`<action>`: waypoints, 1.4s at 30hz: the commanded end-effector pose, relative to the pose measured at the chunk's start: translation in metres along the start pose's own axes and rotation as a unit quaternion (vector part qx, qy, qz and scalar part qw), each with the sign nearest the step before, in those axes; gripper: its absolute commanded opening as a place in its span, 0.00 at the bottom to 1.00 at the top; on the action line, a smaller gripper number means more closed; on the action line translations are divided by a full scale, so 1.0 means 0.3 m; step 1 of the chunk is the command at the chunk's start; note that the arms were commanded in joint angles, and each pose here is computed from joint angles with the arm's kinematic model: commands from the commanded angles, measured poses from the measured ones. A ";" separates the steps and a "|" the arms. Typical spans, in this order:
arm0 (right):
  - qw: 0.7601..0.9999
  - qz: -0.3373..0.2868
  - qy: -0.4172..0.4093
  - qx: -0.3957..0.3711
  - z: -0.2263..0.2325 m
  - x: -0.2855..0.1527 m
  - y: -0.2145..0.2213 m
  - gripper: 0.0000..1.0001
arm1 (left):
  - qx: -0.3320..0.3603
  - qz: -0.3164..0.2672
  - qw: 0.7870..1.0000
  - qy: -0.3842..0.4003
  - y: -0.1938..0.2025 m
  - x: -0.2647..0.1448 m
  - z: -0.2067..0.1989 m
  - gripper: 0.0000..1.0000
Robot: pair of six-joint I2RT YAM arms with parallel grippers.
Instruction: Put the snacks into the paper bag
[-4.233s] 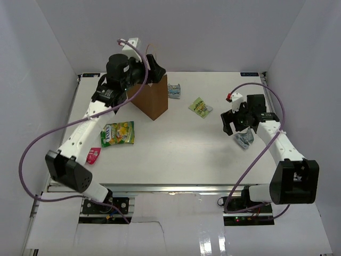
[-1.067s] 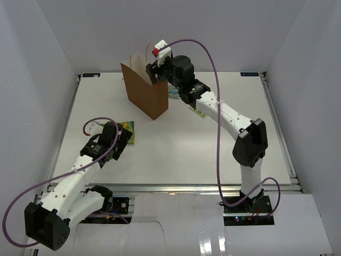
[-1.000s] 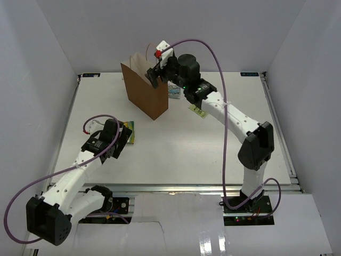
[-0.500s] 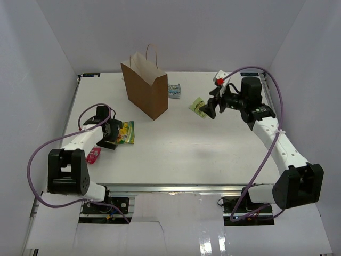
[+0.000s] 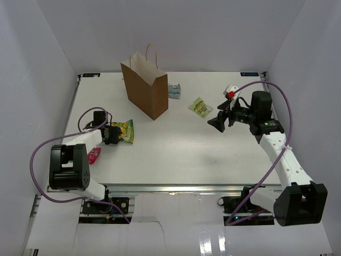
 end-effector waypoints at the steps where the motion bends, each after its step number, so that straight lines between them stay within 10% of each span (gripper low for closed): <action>1: 0.999 -0.014 -0.032 0.001 0.032 0.001 -0.015 0.94 | 0.023 -0.015 1.000 0.011 -0.016 -0.003 0.041 0.41; 7: 0.981 -0.027 -0.194 -0.004 0.189 0.002 -0.005 0.95 | 0.186 -0.022 0.970 0.154 -0.011 -0.104 -0.087 0.17; 14: 0.966 0.013 -0.260 -0.008 0.309 0.106 -0.033 0.97 | 0.393 0.060 0.833 0.384 0.183 -0.310 -0.107 0.12; 25: 0.972 0.047 -0.168 0.155 0.466 0.409 -0.219 1.00 | 0.468 0.118 0.699 0.527 0.396 -0.577 -0.031 0.09; 42: 0.948 0.106 -0.166 0.252 0.614 0.598 -0.153 0.90 | 0.480 0.158 0.650 0.567 0.507 -0.700 -0.040 0.10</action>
Point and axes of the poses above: each gripper's point midway between its finger pads, its own x axis out along the fingers, its own z axis along the line the jaws close on, y = z × x, the point moved 2 cm from there along -x, back along the fingers, and after that the axes turned 6 degrees about x, right-handed, at the moved point
